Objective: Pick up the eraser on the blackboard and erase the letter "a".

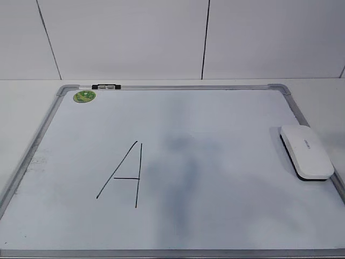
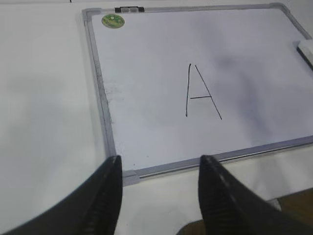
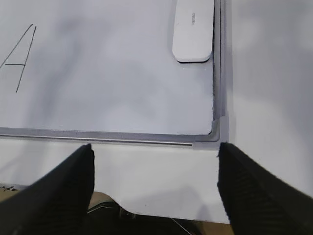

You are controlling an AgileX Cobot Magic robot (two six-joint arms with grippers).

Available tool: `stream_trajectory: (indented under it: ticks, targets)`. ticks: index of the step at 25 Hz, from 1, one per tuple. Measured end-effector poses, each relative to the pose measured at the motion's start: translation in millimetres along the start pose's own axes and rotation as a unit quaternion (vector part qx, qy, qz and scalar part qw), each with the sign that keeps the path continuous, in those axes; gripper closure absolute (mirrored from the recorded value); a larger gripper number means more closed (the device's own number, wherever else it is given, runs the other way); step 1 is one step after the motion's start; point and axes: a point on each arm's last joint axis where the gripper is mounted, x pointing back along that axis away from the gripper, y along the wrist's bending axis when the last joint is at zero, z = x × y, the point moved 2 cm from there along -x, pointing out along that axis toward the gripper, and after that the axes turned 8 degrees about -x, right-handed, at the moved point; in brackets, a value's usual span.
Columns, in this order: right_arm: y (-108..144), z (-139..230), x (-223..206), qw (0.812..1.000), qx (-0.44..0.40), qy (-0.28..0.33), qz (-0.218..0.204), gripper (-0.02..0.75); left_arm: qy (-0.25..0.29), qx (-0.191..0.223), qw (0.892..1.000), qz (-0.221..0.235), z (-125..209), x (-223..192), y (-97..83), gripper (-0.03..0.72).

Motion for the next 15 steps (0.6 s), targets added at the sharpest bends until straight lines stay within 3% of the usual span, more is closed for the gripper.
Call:
stream_trajectory:
  ticks: [9,15]
  targets:
    - [-16.9,47.9,-24.0,0.999,0.032,0.020,0.006,0.144,0.040,-0.007,0.999,-0.003,43.2,-25.9,4.2,0.307]
    - [-23.6,63.8,-28.4,0.997,0.081,0.009,0.007,0.144,0.083,-0.035,0.996,0.007,62.8,-46.0,6.9,0.307]
